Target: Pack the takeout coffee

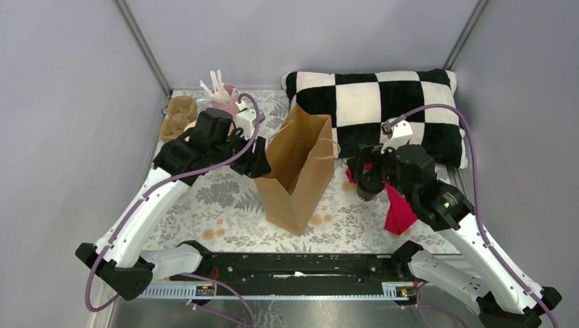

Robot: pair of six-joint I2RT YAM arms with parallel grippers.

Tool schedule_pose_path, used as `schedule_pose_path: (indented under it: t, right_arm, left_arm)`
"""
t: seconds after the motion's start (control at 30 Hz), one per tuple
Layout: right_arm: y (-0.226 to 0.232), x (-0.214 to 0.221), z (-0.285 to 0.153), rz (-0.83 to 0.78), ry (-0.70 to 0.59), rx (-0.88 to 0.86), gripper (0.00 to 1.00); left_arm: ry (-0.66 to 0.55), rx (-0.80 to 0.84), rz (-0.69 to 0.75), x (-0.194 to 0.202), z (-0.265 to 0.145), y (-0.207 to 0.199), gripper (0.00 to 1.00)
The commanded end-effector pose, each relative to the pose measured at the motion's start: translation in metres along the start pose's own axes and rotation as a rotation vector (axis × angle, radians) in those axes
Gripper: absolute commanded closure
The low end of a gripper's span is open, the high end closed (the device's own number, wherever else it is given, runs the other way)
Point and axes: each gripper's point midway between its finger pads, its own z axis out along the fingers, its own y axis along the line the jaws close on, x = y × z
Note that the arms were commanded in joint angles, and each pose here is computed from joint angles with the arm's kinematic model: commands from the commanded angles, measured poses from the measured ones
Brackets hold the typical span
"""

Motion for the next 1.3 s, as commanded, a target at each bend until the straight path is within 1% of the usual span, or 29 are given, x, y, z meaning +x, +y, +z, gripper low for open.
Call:
schedule_pose_path:
  t: [0.0,0.1,0.2,0.27,0.4,0.43,0.5,0.6,0.7,0.83,0.93,1.0,1.07,1.13,1.27]
  right_arm:
    - [0.001,-0.007,0.001,0.005,-0.041,-0.005,0.00]
    - [0.001,-0.007,0.000,0.004,-0.045,-0.006,0.00]
    - [0.001,-0.008,-0.002,0.004,-0.054,-0.010,0.00]
    - [0.002,-0.007,-0.002,0.006,-0.057,-0.020,0.00]
    - [0.006,-0.006,-0.004,0.014,-0.061,-0.046,0.00]
    - [0.007,-0.006,-0.005,0.016,-0.061,-0.051,0.00]
    - [0.007,-0.007,-0.008,0.015,-0.068,-0.059,0.00]
    - [0.006,-0.009,-0.014,0.014,-0.085,-0.065,0.00]
    - [0.010,-0.010,-0.019,0.020,-0.095,-0.094,0.00]
    - [0.019,-0.007,-0.023,0.040,-0.084,-0.146,0.00]
    - [0.023,-0.002,-0.024,0.051,-0.073,-0.172,0.00]
    - [0.024,-0.001,-0.026,0.053,-0.072,-0.183,0.00]
    - [0.023,-0.001,-0.028,0.051,-0.078,-0.184,0.00]
    - [0.021,0.000,-0.031,0.041,-0.083,-0.176,0.00]
    - [0.015,0.001,-0.034,0.028,-0.096,-0.155,0.00]
  left_arm:
    - [-0.129,-0.020,0.012,-0.033,-0.027,-0.009,0.30]
    - [-0.220,-0.062,-0.005,-0.053,-0.049,-0.010,0.14]
    - [-0.311,-0.181,-0.061,-0.070,-0.073,0.003,0.05]
    - [-0.371,-0.316,-0.121,-0.078,-0.088,0.023,0.01]
    - [-0.456,-0.686,-0.279,-0.079,-0.121,0.085,0.01]
    - [-0.464,-0.745,-0.310,-0.079,-0.127,0.099,0.01]
    - [-0.467,-0.814,-0.374,-0.082,-0.133,0.126,0.01]
    - [-0.448,-0.905,-0.445,-0.080,-0.131,0.174,0.01]
    - [-0.433,-0.919,-0.553,-0.083,-0.123,0.217,0.01]
    - [-0.505,-0.993,-0.661,-0.090,-0.107,0.273,0.01]
    - [-0.538,-1.071,-0.783,-0.080,-0.102,0.322,0.02]
    - [-0.536,-1.122,-0.845,-0.071,-0.099,0.352,0.05]
    - [-0.547,-1.133,-0.893,-0.062,-0.100,0.373,0.07]
    - [-0.573,-1.103,-0.972,-0.050,-0.102,0.391,0.12]
    - [-0.615,-1.039,-1.086,-0.022,-0.100,0.411,0.18]
